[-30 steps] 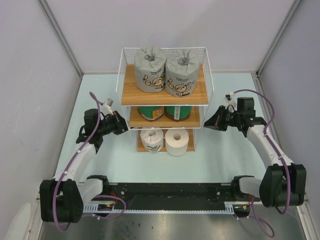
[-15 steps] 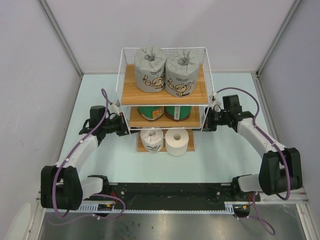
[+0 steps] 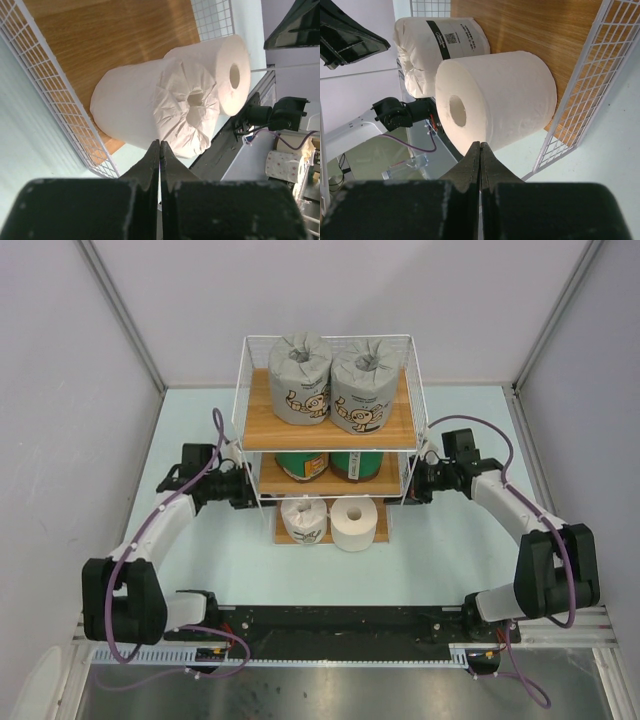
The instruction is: Place and organize the paper towels onto the shelf
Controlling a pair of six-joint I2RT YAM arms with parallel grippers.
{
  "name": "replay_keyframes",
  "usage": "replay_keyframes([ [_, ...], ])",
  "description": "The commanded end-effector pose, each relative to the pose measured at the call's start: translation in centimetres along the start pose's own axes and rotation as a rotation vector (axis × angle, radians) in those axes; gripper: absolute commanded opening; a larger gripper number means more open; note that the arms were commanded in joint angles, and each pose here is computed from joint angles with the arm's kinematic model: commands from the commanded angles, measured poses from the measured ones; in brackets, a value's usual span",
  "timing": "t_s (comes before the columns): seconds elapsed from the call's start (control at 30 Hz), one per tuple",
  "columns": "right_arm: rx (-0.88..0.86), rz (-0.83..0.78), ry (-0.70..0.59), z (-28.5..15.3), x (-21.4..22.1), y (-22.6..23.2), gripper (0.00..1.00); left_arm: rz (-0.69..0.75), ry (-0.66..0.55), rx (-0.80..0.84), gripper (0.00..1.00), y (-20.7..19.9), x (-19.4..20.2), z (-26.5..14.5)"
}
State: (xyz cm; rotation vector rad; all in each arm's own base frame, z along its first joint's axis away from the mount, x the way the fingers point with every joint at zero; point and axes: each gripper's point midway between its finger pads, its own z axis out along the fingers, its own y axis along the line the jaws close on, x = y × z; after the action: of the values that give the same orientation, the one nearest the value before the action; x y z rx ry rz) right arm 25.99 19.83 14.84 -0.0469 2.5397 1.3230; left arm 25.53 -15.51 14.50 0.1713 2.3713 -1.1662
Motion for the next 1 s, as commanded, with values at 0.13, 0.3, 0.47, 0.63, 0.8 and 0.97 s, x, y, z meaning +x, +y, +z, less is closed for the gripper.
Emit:
replay_keyframes([
  [0.13, -0.027, -0.040, 0.008, -0.1, -0.9, 1.1, 0.00, -0.047, 0.108, -0.011, 0.00, 0.2, 1.2, 0.4],
  [0.3, -0.028, -0.054, 0.027, 0.1, -0.8, 1.0, 0.00, -0.027, 0.160, 0.021, 0.00, -0.5, 1.6, 1.2],
  [0.47, -0.019, -0.057, 0.064, 0.5, -0.5, 0.5, 0.00, -0.021, 0.198, 0.029, 0.00, -0.4, 1.5, 2.0],
  [0.63, -0.022, -0.067, 0.091, 0.9, -0.6, 0.2, 0.00, -0.010, 0.213, 0.025, 0.00, -0.3, 1.6, 2.1],
  [0.8, -0.015, -0.080, 0.127, 1.4, -0.4, -0.1, 0.00, -0.009, 0.217, 0.023, 0.00, -0.3, 2.0, 2.0],
  [0.97, 0.010, -0.087, 0.154, 1.7, 0.2, -0.4, 0.00, -0.007, 0.220, 0.016, 0.00, -0.1, 2.3, 2.1],
])
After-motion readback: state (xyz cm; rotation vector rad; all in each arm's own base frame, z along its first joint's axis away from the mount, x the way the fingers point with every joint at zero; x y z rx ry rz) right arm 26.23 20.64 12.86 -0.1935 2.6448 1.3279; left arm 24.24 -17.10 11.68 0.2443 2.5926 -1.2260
